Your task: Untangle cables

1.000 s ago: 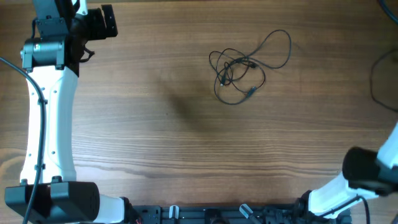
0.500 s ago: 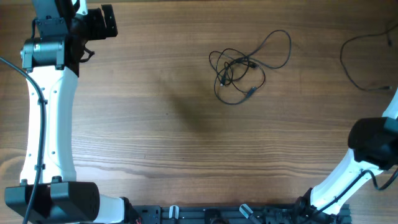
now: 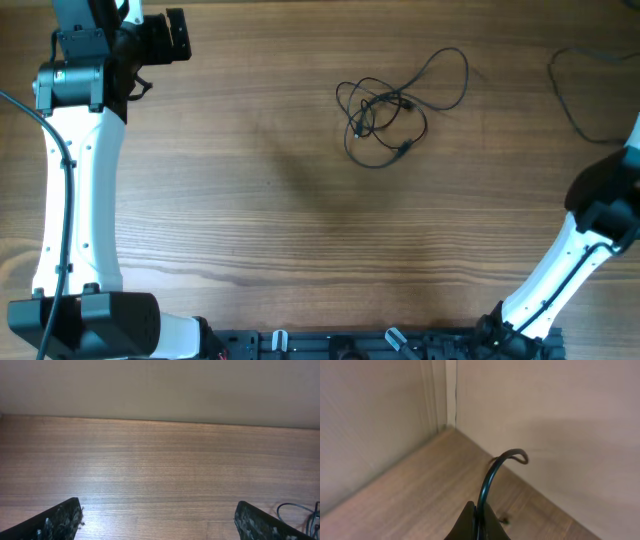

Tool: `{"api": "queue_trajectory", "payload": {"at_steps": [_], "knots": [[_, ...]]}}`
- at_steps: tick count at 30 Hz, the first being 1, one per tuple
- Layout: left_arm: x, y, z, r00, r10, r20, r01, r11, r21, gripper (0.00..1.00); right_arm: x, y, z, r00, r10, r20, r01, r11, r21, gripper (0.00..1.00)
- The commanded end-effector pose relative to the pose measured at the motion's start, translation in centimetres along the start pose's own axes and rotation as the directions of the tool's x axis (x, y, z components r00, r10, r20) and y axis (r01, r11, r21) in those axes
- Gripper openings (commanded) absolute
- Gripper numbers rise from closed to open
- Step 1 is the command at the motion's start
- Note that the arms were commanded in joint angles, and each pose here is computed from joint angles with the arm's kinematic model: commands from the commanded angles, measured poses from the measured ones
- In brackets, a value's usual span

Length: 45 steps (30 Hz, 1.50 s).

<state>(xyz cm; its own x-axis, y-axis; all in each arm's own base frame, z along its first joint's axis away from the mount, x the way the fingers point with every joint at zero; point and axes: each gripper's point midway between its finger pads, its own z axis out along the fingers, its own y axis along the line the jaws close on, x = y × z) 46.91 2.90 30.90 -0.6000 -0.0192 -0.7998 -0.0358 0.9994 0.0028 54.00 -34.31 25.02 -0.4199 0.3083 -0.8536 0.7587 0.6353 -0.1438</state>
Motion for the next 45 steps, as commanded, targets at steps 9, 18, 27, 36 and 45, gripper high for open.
{"api": "queue_trajectory", "payload": {"at_steps": [9, 18, 27, 36, 45], "knots": [[0.4, -0.1, -1.0, 1.000, -0.006, -0.012, 0.006, 1.000, 0.011, 1.00, 6.2, 3.9, 4.6, 0.988, 0.008, -0.153, -0.037, 0.981, -0.193, 0.05], [0.0, -0.2, -2.1, 1.000, -0.004, 0.003, 0.004, 1.000, 0.012, 1.00, 13.7, 4.9, 7.0, 0.940, -0.047, -0.339, -0.027, 0.977, -0.210, 0.04], [-0.3, -0.2, -3.7, 1.000, 0.008, 0.023, -0.008, 1.000, 0.010, 1.00, 14.9, 1.2, 7.6, 0.911, 0.084, -0.404, -0.122, 0.990, -0.069, 0.05], [-0.5, -0.2, -4.5, 0.999, 0.007, 0.032, -0.007, 1.000, 0.011, 1.00, 15.5, -4.9, 8.8, 0.886, 0.162, -0.433, -0.160, 0.986, 0.042, 0.04], [-0.1, -0.2, -4.5, 1.000, 0.007, 0.019, -0.007, 1.000, 0.011, 1.00, 15.4, -4.3, 8.6, 0.899, 0.086, -0.429, -0.087, 0.996, 0.017, 0.05]]}}
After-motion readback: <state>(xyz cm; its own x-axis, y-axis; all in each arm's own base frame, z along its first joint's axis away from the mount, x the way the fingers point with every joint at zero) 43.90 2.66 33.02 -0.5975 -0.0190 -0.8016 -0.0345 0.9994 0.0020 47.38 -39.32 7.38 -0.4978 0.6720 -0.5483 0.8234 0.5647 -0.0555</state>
